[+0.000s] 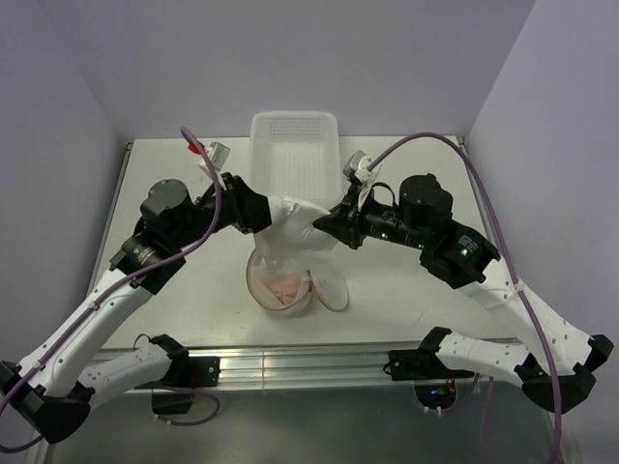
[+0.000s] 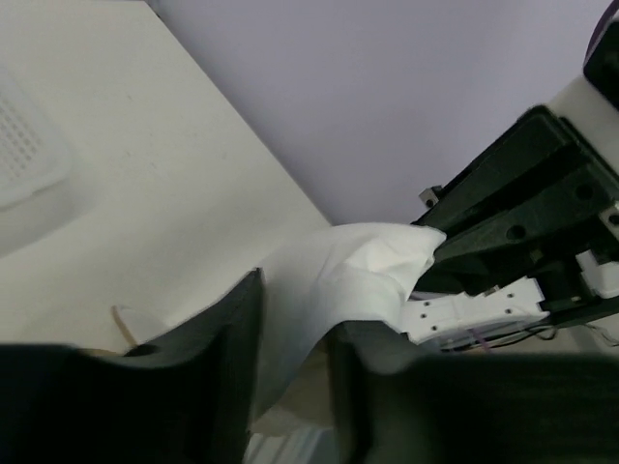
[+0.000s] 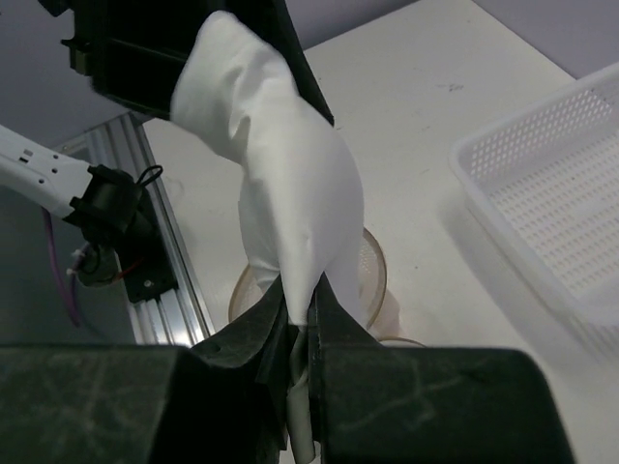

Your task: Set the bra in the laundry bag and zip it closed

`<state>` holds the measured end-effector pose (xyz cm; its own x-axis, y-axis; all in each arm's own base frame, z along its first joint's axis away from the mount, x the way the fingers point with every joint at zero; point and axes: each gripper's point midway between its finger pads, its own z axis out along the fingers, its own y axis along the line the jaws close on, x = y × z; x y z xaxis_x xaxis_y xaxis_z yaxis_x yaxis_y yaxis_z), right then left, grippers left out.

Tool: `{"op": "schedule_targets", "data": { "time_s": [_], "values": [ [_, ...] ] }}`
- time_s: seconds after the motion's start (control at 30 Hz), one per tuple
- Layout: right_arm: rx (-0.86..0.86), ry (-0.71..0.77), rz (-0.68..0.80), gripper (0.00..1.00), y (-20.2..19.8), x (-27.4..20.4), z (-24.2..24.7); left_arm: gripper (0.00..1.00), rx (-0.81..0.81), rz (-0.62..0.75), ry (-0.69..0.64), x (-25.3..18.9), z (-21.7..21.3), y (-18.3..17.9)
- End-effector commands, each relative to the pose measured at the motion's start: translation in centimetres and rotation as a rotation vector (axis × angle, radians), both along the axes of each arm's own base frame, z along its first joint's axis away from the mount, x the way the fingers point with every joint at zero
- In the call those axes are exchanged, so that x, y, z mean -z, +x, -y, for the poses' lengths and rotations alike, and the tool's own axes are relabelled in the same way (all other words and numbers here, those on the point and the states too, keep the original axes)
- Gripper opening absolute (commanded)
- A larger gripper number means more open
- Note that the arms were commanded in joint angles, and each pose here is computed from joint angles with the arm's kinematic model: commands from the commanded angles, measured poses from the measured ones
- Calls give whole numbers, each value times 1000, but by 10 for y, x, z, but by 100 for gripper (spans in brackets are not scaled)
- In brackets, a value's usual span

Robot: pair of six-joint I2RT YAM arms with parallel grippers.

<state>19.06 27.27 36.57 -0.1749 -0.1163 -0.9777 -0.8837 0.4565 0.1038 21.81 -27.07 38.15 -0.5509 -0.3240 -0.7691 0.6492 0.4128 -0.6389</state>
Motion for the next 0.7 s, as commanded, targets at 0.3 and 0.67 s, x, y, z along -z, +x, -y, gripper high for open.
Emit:
{"op": "schedule_targets", "data": {
  "time_s": [0.3,0.67],
  "values": [
    [45,225,-4,0,2,-60,17,58,-409,91,90,-2,-93,-6],
    [-22,274,-56,0,-29,-74,24,52,-501,-167,178,108,-110,-10]
  ]
}}
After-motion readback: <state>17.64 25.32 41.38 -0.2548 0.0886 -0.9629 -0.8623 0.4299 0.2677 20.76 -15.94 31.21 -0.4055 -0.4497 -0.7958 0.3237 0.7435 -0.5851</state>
